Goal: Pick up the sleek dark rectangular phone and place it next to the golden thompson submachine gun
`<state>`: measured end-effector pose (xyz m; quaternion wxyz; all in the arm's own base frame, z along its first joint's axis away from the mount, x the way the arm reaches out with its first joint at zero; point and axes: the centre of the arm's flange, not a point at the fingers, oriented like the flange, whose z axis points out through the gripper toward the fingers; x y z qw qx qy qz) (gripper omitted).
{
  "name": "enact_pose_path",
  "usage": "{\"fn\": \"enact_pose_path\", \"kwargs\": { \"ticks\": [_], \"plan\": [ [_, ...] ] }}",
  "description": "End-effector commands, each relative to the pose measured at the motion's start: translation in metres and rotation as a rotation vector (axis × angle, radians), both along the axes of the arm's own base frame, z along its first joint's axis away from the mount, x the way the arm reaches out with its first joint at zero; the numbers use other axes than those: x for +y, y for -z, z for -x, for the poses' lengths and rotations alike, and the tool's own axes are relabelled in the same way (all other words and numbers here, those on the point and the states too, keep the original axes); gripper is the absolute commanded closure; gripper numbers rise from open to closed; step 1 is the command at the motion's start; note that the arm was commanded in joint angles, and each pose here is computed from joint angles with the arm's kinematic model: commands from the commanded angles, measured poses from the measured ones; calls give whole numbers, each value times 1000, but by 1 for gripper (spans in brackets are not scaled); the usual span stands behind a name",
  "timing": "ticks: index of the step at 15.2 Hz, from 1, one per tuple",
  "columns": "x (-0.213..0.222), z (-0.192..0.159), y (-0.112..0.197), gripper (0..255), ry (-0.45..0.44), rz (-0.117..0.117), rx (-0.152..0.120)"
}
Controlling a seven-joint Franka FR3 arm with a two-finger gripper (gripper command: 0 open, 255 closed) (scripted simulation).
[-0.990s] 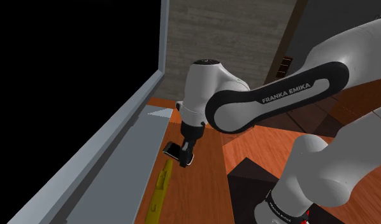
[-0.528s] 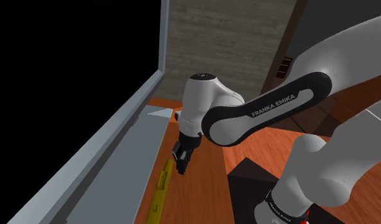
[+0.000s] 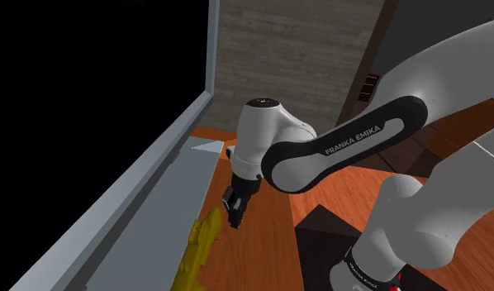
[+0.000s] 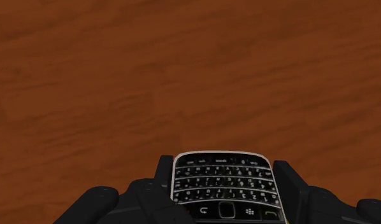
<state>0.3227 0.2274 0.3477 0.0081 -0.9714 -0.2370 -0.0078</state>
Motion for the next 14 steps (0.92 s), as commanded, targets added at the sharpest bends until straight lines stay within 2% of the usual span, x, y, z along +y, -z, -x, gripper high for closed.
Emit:
{"fn": "enact_pose_path", "kwargs": {
  "ticks": [1,6,10,14],
  "plan": [
    [-1,1,3,0,1,4,8],
    [-1,1,3,0,1,4,8],
    [-2,1,-47,0,1,4,8],
    [-2,1,-47,0,1,4,8]
  ]
}}
